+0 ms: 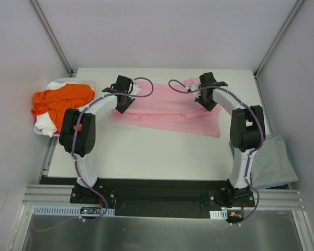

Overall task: Fold and stack the t-shirts
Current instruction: Fold the tshirt

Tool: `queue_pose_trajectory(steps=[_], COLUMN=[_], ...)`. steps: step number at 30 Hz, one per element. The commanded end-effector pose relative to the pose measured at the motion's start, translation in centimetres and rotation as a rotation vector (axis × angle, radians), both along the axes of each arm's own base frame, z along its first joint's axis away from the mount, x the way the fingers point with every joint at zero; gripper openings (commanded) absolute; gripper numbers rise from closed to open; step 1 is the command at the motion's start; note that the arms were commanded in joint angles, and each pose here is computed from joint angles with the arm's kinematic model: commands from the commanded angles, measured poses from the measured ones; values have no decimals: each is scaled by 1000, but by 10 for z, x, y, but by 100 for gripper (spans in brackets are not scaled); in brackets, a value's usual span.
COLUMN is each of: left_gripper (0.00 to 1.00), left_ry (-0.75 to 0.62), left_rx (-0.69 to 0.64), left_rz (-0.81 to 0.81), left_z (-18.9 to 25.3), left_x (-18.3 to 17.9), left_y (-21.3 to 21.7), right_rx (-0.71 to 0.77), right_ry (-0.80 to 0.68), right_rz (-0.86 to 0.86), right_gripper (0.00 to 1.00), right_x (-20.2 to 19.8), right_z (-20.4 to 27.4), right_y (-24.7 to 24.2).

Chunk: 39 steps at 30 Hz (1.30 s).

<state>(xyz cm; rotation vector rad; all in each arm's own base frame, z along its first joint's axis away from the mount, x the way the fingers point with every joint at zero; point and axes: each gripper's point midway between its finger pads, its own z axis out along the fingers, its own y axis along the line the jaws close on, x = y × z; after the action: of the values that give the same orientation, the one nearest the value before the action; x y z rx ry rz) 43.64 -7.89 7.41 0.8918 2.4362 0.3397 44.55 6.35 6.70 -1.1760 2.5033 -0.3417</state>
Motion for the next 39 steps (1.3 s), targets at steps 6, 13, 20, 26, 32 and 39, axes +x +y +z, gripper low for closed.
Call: queue_pose_trajectory(steps=[6,13,20,26,32,39], left_gripper=[44,44,43,44,44,44], left_ry=[-34,-67,-97,-98,-103,-94], left_rx=[25,36,55,55,49,49], left_rz=[31,42,48,56,57,50], left_z=[11,19,24,21,23,21], left_x=[11,28,49,53,54,50], left_y=[7,6,4,3,2,3], right_rx=[-2,-3,3,3,3,-8], right_ry=[-46,-42,-58,-49,-39,-38], right_rz=[-6,-12,-14,-15,-14,-13], right_gripper=[1,1,1,1,1,1], right_x=[9,12,18,22,27,30], right_z=[20,17,23,21,15,13], right_y=[-3,-3,-2,-1,1,0])
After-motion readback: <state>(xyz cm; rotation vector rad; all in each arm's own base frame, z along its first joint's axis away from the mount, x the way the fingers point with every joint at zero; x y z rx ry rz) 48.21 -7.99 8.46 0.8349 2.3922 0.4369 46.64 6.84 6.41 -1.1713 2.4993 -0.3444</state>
